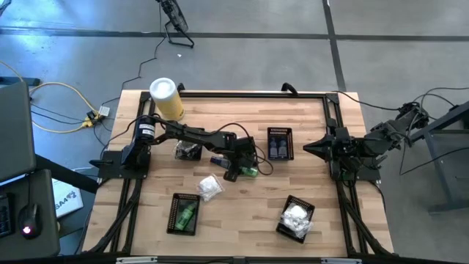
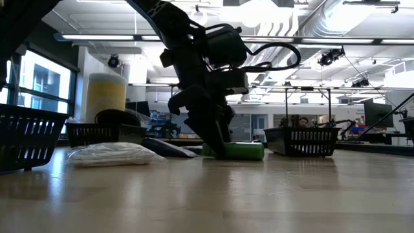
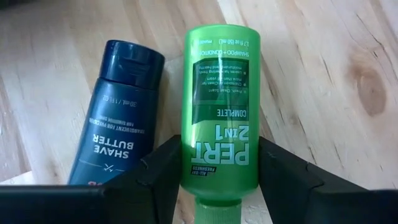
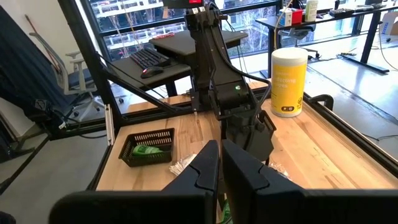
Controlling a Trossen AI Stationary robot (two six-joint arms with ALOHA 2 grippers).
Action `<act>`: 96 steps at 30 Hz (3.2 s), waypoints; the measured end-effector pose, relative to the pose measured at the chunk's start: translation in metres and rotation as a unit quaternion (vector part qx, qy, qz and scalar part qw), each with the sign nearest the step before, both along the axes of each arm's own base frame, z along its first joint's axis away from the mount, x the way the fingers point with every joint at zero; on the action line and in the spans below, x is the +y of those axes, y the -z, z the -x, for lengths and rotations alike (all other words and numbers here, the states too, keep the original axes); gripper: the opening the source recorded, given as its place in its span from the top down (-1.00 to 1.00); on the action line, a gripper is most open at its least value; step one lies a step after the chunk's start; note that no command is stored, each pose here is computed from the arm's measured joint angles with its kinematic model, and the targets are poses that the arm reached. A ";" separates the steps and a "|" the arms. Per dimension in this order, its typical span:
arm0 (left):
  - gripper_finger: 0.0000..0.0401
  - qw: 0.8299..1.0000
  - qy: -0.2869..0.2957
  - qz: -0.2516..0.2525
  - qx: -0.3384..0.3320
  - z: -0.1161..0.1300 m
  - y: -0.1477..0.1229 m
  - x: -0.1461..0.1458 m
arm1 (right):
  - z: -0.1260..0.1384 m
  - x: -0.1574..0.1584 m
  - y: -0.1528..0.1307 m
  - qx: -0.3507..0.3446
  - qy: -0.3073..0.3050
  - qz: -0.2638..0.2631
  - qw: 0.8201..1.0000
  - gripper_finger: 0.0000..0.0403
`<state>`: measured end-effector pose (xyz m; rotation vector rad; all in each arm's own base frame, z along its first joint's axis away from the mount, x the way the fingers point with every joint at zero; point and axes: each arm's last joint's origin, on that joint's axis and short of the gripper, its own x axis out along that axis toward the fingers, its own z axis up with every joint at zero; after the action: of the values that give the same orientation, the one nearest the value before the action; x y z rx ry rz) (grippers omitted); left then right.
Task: Pick & Place Travel size toiletries
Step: Put the green shampoo into the bottom left black basket
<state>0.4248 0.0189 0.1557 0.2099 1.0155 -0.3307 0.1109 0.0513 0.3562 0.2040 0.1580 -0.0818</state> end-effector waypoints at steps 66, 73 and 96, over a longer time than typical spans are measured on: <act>0.12 0.994 -0.091 0.018 0.053 0.179 -0.099 -0.112 | -0.001 -0.003 -0.008 -0.042 0.064 -0.025 0.997 0.95; 0.12 0.988 -0.133 0.058 0.057 0.212 -0.090 -0.144 | -0.007 0.000 -0.006 -0.039 0.088 -0.019 0.995 0.95; 0.12 0.981 -0.169 0.023 0.092 0.232 -0.061 -0.193 | -0.016 0.003 -0.004 -0.027 0.094 0.010 0.995 0.95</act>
<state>0.1927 -0.1737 0.2162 -0.0387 1.2023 -0.0632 0.1265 0.0546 0.3597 0.2011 0.0833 -0.2645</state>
